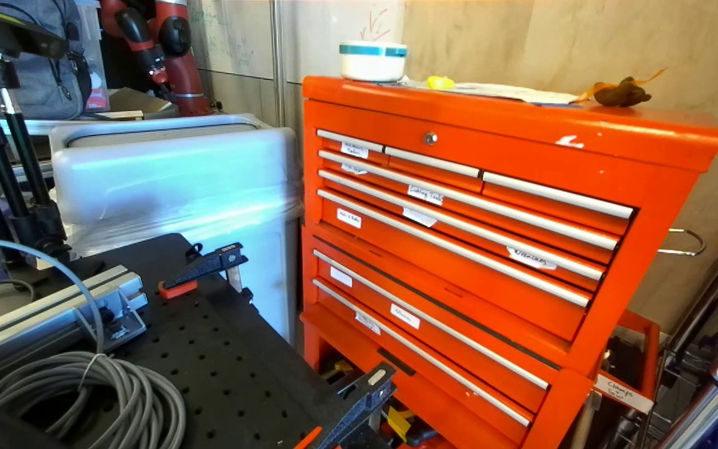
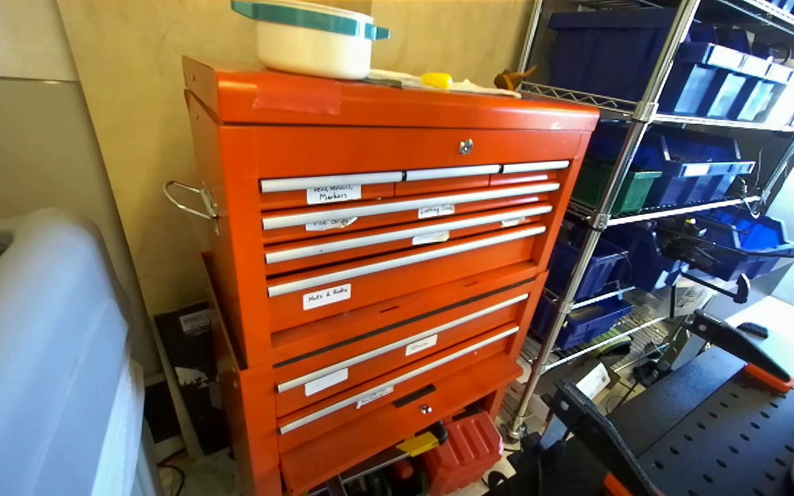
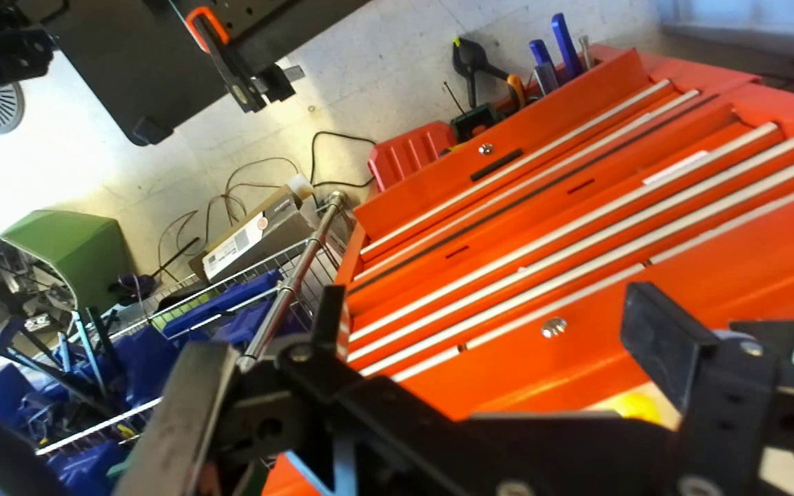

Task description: Remove the turtle plush toy from the white pot and place it on top of the cabinet.

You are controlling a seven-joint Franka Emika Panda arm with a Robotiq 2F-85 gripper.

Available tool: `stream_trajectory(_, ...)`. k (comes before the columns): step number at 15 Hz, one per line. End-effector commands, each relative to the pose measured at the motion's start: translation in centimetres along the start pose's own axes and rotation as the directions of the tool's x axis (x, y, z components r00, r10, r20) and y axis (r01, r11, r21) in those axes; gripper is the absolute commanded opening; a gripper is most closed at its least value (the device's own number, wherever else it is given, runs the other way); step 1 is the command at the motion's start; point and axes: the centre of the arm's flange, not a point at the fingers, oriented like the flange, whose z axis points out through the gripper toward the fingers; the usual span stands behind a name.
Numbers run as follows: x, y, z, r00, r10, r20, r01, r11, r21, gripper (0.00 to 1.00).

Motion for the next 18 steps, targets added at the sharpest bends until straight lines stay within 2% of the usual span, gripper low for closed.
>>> stream_trajectory(1,3.4,-6.4,-2.3,0.997,0.078,0.001,-0.078,0.997,0.027,1.0)
stream_trajectory(4,5.5,-11.0,-2.9,0.992,0.118,0.047,-0.121,0.99,0.077,1.0)
stream_trajectory(10,9.4,-19.1,0.8,0.988,0.136,0.071,-0.143,0.984,0.106,1.0)
stream_trajectory(14,11.0,-22.1,2.9,0.989,0.119,0.086,-0.128,0.986,0.106,1.0)
stream_trajectory(18,12.4,-23.5,2.9,0.992,0.064,0.107,-0.074,0.993,0.093,1.0)
